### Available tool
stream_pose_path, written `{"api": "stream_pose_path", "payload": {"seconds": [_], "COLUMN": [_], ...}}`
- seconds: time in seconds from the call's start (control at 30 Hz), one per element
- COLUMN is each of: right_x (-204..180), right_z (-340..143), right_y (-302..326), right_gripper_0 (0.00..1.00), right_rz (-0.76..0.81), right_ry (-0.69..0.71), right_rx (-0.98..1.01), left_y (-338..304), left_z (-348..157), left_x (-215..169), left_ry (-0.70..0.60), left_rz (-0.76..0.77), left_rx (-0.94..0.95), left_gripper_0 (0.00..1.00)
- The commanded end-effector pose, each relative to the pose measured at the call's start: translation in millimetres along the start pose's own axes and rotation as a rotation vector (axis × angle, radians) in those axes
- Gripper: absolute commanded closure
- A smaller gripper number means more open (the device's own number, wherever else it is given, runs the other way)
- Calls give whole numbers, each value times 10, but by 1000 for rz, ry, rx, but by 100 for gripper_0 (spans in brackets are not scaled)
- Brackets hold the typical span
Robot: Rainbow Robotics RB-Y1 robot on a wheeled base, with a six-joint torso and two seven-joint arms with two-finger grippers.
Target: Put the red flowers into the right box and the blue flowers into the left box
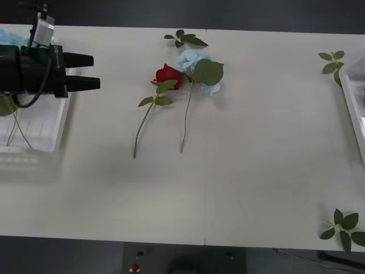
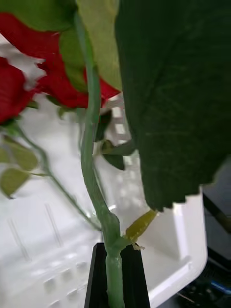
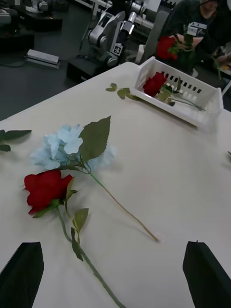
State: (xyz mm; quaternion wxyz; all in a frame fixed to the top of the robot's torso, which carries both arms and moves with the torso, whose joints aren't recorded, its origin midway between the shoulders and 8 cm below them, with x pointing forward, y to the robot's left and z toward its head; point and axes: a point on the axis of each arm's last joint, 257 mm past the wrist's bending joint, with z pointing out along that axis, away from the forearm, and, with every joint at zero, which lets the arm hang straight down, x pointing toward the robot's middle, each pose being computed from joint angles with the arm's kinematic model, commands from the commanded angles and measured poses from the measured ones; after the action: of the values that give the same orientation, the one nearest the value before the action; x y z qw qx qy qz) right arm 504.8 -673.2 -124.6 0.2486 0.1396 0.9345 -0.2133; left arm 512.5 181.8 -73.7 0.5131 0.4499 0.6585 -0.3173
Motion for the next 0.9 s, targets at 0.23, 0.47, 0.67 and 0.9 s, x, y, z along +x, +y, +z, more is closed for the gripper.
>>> {"api": "stream_pose_path", "payload": {"seconds": [0.23, 0.47, 0.67, 0.9], "right_x": [324, 273, 105, 21], "right_z": [359, 323, 225, 143], "right_y": [-144, -58, 56, 48], "right_gripper_0": [100, 100, 100, 100], "right_rz": [-125, -124, -121, -109], "right_ry": [-107, -126, -167, -185], "right_rx": [84, 63, 46, 48], "left_y": [-14, 19, 71, 130], "left_z": [659, 1087, 1391, 1480], "left_x": [44, 208, 329, 544], "left_ry": [96, 146, 185, 219], "left_rz": [89, 77, -25, -314], "left_rx": [-65, -125, -205, -300], "left_gripper_0": [16, 16, 16, 16]}}
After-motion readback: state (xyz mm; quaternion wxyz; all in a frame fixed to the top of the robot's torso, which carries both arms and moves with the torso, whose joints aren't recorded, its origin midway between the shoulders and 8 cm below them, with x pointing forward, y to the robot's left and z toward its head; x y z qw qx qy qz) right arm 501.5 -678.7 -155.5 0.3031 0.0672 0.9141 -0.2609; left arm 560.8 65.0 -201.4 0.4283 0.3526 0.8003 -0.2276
